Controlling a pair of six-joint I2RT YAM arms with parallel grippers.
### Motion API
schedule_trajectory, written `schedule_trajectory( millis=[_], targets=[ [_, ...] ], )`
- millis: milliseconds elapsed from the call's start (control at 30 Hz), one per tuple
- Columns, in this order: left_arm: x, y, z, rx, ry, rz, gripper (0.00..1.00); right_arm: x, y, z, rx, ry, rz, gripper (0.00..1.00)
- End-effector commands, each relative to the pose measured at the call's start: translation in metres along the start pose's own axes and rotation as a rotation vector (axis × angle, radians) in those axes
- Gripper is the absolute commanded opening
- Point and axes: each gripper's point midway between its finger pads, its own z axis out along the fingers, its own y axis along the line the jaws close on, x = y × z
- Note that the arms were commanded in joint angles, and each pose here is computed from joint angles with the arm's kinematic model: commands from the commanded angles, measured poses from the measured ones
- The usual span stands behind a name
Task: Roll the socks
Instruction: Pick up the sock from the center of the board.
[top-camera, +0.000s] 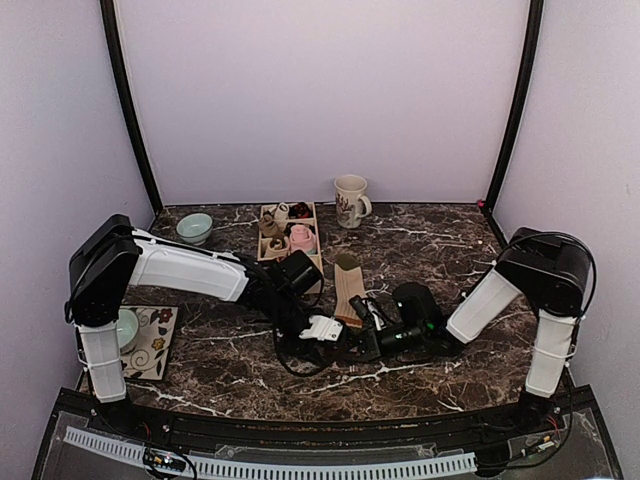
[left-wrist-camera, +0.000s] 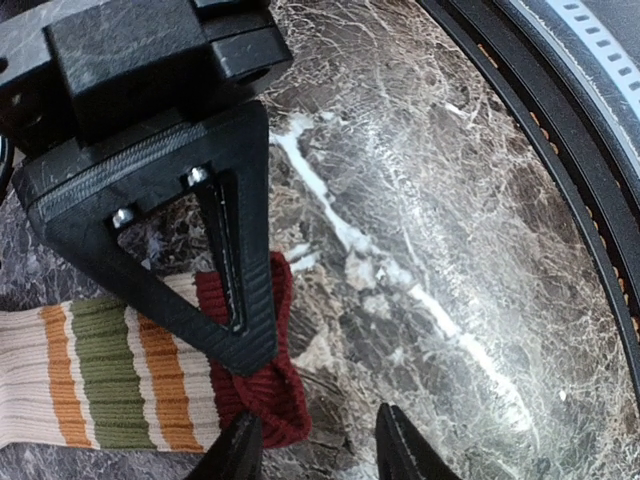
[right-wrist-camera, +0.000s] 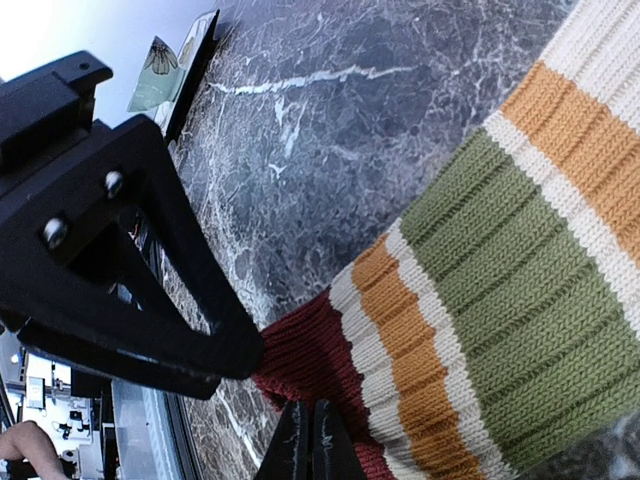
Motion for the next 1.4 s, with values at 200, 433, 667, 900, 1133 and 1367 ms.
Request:
schedule_trajectory(
  millis=[200,433,667,900,1133,1367],
  targets=[
    [0.001,0.004,0.002,-0.051,0.021,-0.008,0.38,0.021,-0.038,0.006,0.102,0.061,0.083,0.0],
    [0.005,0.003,0.008,-0.074,0.048,0.014,0.37,0.022,-0.038,0.003,0.095,0.059,0.095,0.0],
    [0.007,0.005,0.009,-0.094,0.06,0.022,0.37,0.024,-0.039,0.004,0.092,0.065,0.101,0.0],
    [0.01,0.01,0.013,-0.135,0.073,0.021,0.3,0.025,-0.041,0.004,0.091,0.066,0.106,0.0],
    [0.013,0.009,0.014,-0.123,0.084,-0.011,0.0,0.017,-0.039,-0.001,0.116,0.031,0.063,0.06],
    [0.02,0.004,0.013,-0.052,0.065,-0.11,0.0,-0.003,-0.022,-0.03,0.161,-0.11,-0.125,0.38]
  ],
)
